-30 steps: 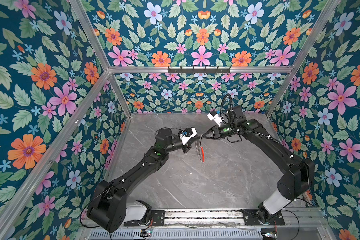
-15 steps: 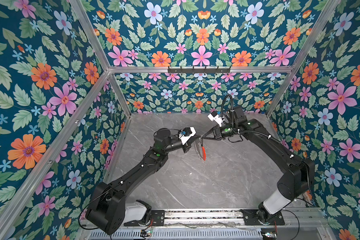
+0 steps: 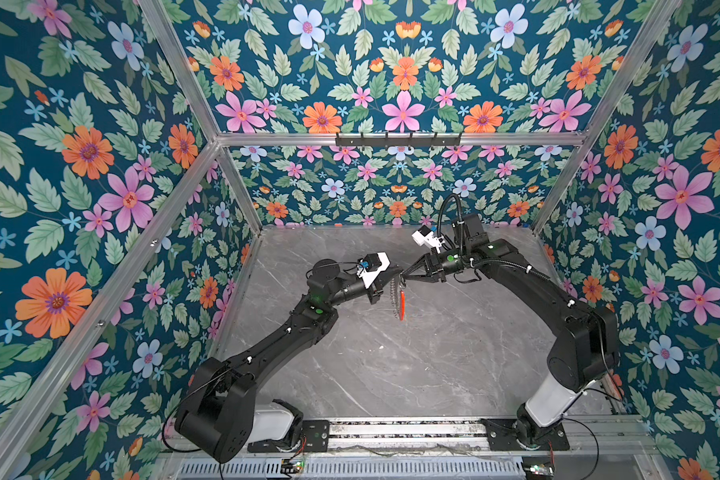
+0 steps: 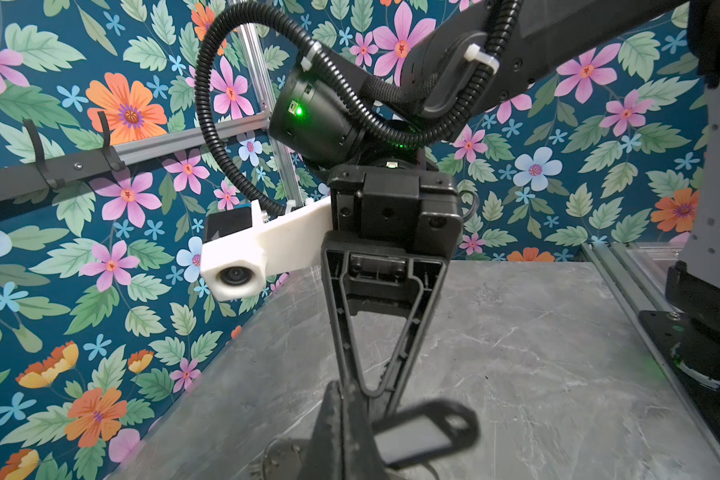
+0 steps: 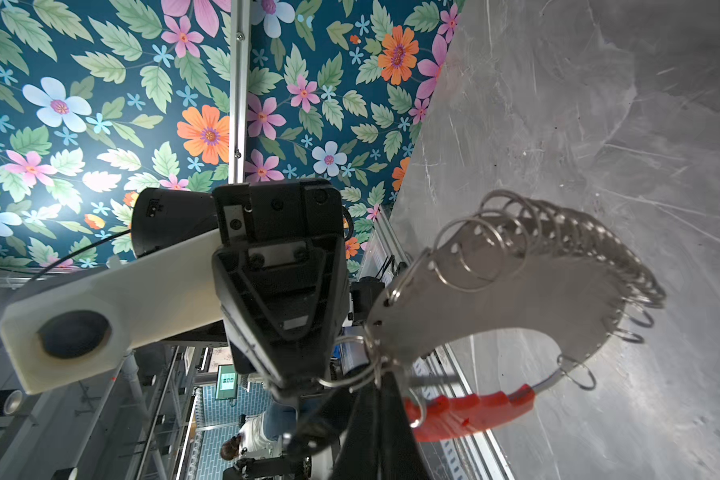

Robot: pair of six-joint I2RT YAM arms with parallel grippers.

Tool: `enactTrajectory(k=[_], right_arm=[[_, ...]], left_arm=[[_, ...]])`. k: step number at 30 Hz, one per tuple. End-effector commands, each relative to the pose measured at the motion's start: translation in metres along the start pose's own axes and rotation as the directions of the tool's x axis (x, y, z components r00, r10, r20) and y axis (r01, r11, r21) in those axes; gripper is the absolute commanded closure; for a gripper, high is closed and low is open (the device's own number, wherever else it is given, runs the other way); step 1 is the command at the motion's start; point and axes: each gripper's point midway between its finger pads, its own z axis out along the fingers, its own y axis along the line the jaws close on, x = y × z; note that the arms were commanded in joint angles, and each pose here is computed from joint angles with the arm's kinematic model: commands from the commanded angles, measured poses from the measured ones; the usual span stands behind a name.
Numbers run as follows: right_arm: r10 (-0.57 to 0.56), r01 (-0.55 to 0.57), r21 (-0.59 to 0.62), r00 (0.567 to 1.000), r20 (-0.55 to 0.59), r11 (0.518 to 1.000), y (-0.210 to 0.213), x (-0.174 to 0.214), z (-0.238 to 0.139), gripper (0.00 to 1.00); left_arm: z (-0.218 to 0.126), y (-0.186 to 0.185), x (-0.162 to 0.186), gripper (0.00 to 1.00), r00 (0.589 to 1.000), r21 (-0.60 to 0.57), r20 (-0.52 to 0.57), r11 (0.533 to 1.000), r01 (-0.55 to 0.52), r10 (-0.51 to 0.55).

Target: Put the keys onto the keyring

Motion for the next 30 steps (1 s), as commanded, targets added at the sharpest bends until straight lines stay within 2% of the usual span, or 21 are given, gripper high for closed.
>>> enactTrajectory(k=[1,11,12,16,19,20,25,30], right_arm=[[0.006,-0.006,-0.030,1.000,-0.004,1.000,0.004,-0.003,0.002,1.00],[0.001,-0.001,0.000,1.000,0.021,1.000,-0.001,-0.006,-0.001,1.00],[-0.003,0.003,0.011,1.000,0.030,1.000,-0.001,-0.006,-0.003,0.97],[-0.024,0.019,0.081,0.998,0.061,0.997,-0.004,-0.007,-0.014,0.73],[-0.038,0.029,0.112,0.996,0.080,0.993,-0.006,-0.009,-0.021,0.65],[-0.076,0.064,0.117,0.992,0.099,0.991,0.007,-0.008,-0.028,0.64],[-0.209,0.171,0.224,0.965,0.161,0.960,0.021,-0.015,-0.047,0.64],[-0.336,0.285,0.240,0.918,0.209,0.928,0.043,-0.023,-0.056,0.68]], left_arm=[[-0.002,-0.002,-0.026,1.00,0.994,0.002,0.100,0.999,-0.054,0.054],[-0.004,0.001,-0.034,1.00,0.988,-0.019,0.147,0.999,-0.042,0.044],[-0.004,0.001,-0.036,1.00,0.987,-0.022,0.152,0.999,-0.042,0.045],[-0.004,0.003,-0.039,1.00,0.986,-0.029,0.162,0.999,-0.030,0.034],[-0.004,0.004,-0.041,1.00,0.986,-0.028,0.168,0.999,-0.020,0.025],[-0.004,0.003,-0.042,1.00,0.985,-0.027,0.173,0.999,-0.020,0.025],[-0.005,0.003,-0.048,1.00,0.975,-0.019,0.221,1.000,0.016,-0.012],[-0.006,0.006,-0.054,1.00,0.959,-0.016,0.276,0.998,0.065,-0.058]])
